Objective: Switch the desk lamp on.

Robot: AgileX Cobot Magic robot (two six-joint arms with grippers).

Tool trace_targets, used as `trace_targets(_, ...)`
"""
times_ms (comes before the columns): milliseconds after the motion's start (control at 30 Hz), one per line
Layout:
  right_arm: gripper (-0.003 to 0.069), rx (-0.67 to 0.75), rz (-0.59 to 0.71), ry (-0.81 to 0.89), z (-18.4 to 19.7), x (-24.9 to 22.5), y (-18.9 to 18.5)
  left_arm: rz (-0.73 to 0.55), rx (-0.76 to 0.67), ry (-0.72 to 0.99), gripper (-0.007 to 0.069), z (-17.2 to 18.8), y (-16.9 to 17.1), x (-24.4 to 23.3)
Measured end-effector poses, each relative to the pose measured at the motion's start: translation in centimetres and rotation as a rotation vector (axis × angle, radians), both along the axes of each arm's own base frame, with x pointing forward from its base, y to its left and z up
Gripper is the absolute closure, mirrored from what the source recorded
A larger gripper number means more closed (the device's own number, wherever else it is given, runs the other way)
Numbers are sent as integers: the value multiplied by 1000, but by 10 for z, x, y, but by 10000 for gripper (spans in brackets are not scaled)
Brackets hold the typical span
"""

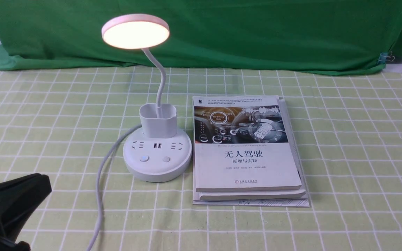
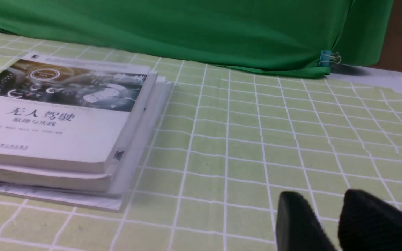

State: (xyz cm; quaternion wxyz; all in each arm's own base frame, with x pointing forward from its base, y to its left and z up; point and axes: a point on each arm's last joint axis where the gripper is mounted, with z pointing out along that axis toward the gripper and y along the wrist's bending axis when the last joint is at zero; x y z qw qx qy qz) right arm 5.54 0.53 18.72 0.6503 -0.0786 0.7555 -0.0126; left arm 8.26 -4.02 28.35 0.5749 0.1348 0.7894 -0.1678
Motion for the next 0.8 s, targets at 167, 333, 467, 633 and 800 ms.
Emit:
trace_targets(167,415,0,0,0,0,0,0,0,-1,-3,606,0,0,0)
trace_targets(333,415,0,0,0,0,0,0,0,-2,-3,606,0,0,-1)
trace_targets(467,415,0,0,0,0,0,0,0,-3,-14,606,1,0,0)
trace_targets(633,415,0,0,0,0,0,0,0,4,-93,606,7,0,2)
trace_targets(800,415,0,0,0,0,0,0,-21,98,-153,606,7,1,2)
